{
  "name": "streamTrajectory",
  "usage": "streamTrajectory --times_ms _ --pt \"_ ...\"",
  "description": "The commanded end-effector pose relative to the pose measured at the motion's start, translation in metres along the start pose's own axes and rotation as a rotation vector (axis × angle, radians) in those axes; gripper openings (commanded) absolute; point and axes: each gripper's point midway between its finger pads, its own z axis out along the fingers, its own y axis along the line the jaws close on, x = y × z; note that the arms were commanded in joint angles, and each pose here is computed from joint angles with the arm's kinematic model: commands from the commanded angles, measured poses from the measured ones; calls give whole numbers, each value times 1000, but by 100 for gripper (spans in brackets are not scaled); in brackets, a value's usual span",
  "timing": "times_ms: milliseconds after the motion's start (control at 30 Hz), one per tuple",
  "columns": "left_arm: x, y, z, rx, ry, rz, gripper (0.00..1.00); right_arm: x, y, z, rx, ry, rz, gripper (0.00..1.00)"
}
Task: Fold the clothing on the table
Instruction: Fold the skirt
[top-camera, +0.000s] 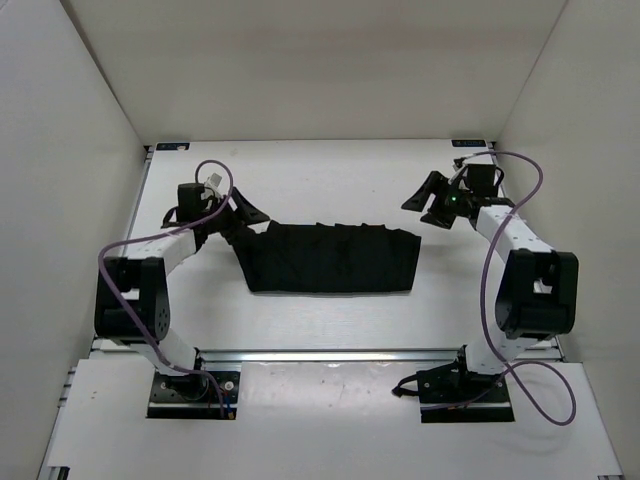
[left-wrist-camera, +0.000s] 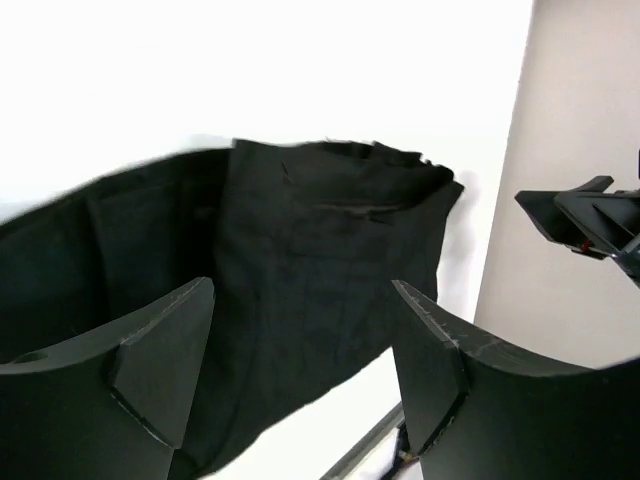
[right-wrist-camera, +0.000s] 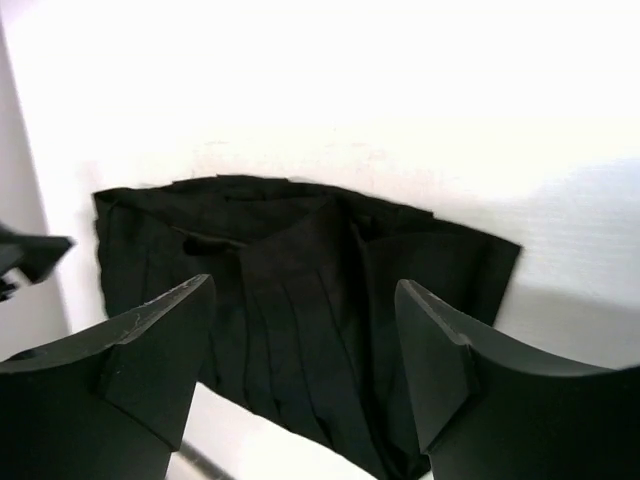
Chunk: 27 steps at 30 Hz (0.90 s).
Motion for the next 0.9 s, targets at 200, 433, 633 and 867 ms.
streamTrajectory --times_ms 200,433,633,867 --pt "71 30 -68 -118 -36 65 83 93 -33 -45 181 67 -3 71" --pt "109 75 -79 -280 -60 65 86 149 -48 -51 182 112 55 75" --pt "117 85 -65 -295 -65 40 85 172 -48 -43 158 155 79 74" --pt "116 77 -42 -256 -66 6 73 188 -56 -36 170 188 97 69"
